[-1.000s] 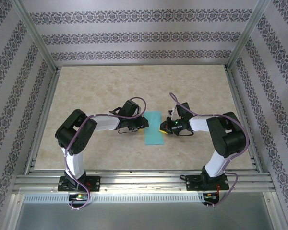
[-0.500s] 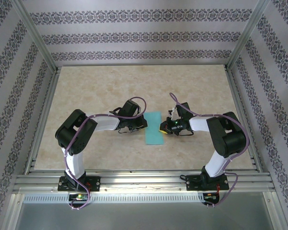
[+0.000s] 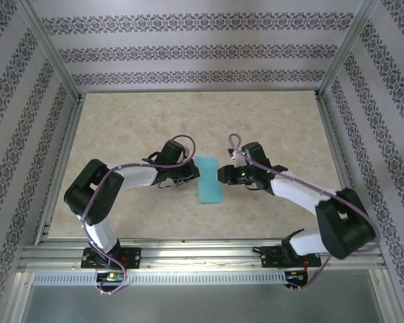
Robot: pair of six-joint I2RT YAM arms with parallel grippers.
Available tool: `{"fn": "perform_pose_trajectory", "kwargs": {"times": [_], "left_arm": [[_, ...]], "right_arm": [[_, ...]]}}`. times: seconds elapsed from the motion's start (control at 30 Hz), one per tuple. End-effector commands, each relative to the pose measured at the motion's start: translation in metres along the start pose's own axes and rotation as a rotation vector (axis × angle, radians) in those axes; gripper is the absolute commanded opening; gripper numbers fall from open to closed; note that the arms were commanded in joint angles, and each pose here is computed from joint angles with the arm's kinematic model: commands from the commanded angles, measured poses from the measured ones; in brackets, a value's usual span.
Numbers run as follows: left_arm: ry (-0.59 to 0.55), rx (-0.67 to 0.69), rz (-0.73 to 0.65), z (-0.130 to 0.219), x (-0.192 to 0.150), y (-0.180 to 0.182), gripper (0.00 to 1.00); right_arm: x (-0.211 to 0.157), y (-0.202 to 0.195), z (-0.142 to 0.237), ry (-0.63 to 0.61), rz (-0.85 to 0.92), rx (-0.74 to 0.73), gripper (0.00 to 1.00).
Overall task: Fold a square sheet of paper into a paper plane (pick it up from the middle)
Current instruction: Third fold the triangle at the center of the table.
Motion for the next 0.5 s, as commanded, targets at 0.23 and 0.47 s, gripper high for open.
{"fn": "perform_pose_trajectory", "kwargs": {"times": [0.23,0.47], "left_arm": [[-0.036,-0.073,0.057,0.019,0.001,0.002,0.06],[-0.039,-0.093,0.065,0.019,0.004,-0.003,0.06]], "right_arm": [[-0.060,0.061,-0.017,-0.156,0.938,-0.149,0.39],[-0.088,0.084,-0.036,-0.178,1.150,-0.194,0.41]]}}
Point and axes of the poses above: each hand's point on the last joint's axis, 136 mm out from that joint toward the fingers, its own z axis back along the fingers, its own y axis along the line the jaws close on, x = y × z, the point moved 6 cm from there along z, back along the fingers
